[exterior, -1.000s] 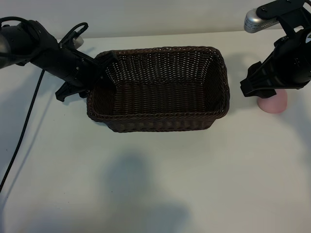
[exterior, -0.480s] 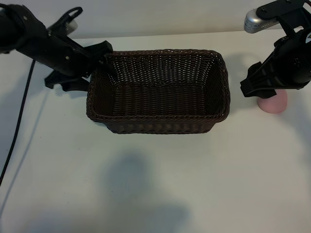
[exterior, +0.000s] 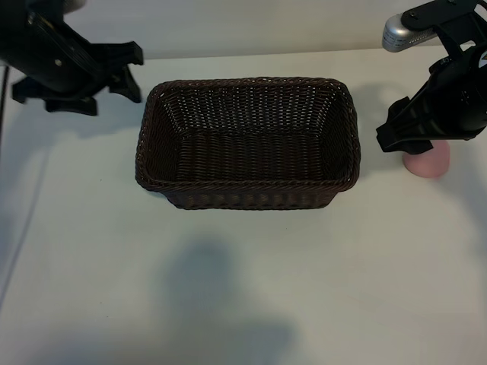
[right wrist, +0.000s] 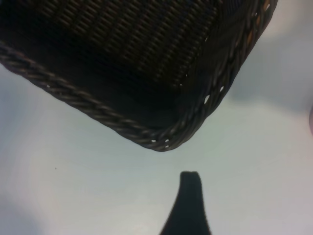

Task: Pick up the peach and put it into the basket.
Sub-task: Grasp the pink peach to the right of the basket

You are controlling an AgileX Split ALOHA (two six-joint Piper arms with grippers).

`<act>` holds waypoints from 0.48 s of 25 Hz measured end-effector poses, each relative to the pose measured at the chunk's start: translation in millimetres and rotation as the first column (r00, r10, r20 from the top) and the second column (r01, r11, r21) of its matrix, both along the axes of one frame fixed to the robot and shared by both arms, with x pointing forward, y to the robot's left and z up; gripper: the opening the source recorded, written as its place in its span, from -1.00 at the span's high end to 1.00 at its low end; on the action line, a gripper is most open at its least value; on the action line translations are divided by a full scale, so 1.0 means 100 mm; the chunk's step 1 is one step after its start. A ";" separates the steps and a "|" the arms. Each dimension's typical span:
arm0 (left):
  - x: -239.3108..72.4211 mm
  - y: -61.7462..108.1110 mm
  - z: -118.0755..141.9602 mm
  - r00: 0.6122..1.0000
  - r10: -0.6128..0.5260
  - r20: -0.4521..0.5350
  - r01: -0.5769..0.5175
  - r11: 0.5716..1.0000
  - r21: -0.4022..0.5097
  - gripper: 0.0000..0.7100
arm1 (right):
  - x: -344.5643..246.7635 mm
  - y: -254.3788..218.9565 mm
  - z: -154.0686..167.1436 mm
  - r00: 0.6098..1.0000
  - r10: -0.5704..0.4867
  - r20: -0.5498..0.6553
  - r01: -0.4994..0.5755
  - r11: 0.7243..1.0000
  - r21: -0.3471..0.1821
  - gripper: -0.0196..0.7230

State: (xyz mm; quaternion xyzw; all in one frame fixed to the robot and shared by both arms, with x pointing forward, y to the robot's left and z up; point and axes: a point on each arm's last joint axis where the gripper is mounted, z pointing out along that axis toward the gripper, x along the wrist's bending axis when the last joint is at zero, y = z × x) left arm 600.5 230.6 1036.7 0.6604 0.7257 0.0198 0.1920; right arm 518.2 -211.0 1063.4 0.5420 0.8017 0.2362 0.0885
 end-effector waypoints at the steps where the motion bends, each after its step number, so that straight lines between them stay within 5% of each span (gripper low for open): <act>1: 0.01 0.02 0.06 1.000 -0.012 -0.004 0.012 0.999 0.035 -0.73 | 0.00 0.00 0.00 1.000 0.000 0.000 0.000 1.000 0.000 -0.66; 7: 0.05 0.20 0.47 1.000 -0.025 0.016 0.020 0.969 0.247 -0.67 | 0.00 0.00 0.00 1.000 0.000 0.000 0.000 1.000 0.000 -0.66; 12: 0.01 0.29 0.57 0.997 -0.071 -0.016 0.072 0.950 0.303 -0.67 | 0.00 0.00 0.00 1.000 0.000 0.000 0.000 1.000 0.000 -0.66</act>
